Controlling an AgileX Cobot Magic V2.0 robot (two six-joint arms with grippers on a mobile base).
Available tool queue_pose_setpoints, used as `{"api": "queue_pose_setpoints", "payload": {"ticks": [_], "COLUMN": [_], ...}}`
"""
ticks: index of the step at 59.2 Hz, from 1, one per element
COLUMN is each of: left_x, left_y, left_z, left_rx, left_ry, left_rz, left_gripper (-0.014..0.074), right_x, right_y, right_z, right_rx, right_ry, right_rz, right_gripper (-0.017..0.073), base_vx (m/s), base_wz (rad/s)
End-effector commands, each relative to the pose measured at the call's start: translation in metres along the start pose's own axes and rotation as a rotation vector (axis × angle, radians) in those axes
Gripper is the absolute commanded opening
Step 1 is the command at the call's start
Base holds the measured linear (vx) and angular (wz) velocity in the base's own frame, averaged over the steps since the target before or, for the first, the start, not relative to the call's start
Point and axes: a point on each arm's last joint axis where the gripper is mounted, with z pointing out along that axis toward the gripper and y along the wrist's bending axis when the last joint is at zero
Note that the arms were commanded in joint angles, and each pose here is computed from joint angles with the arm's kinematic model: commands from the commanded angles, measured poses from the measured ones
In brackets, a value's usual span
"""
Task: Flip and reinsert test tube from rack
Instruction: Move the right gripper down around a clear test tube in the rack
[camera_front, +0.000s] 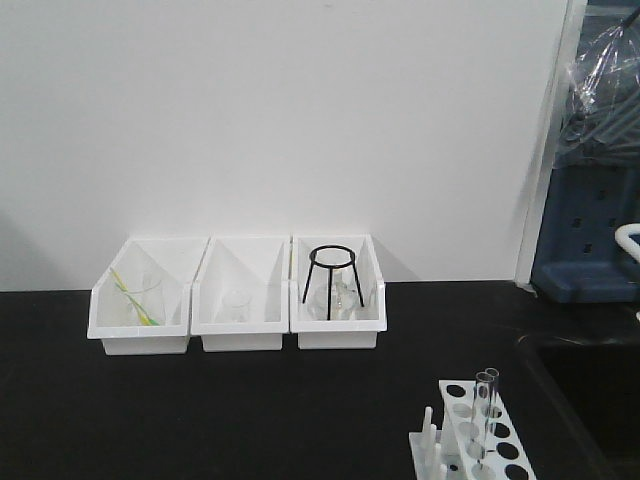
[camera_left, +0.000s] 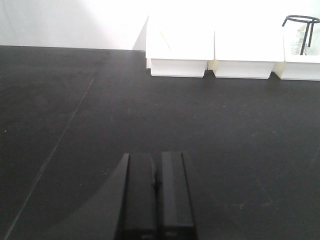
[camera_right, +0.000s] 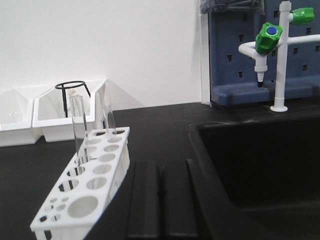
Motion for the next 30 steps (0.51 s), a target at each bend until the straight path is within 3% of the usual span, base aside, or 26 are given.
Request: {"api": "queue_pose_setpoints", "payload": {"ticks": [1, 8, 13, 16, 21, 30], "left_x": [-0.007, -0.007, -0.007, -0.007, -0.007, -0.007], "left_y": [-0.002, -0.002, -0.002, -0.002, -0.002, -0.002], "left_z": [0.000, 0.000, 0.000, 0.000, 0.000, 0.000], "left_rx": [0.022, 0.022, 0.022, 0.022, 0.022, 0.022], "left_ry": [-0.078, -0.078, -0.078, -0.078, -0.078, -0.078], "left_rz": [-0.004, -0.004, -0.004, -0.004, -0.004, -0.004], "left_gripper": [-0.0006, -0.0006, -0.0006, -0.0006, -0.0006, -0.0006], "right_x": [-0.021, -0.060, -0.095, -0.117, -0.146, -0.168], "right_y": [0.002, 0.006, 0.009, 0.011, 0.014, 0.016], "right_z": [-0.003, -0.012, -0.014, -0.009, 0.011, 0.051], "right_rx": [-0.025, -0.049, -0.041, -0.030, -0.020, -0.020], "right_ry": [-0.227, -0.428, -0.466, -0.469, -0.429, -0.340], "right_rz": [0.012, 0.015, -0.047, -0.105, -0.147, -0.147], "right_gripper": [-0.0009, -0.0009, -0.0009, -0.0009, -0.0009, -0.0009], "base_vx": [0.00, 0.00, 0.00, 0.00, 0.00, 0.00], "base_wz": [0.00, 0.00, 0.00, 0.01, 0.00, 0.00]}}
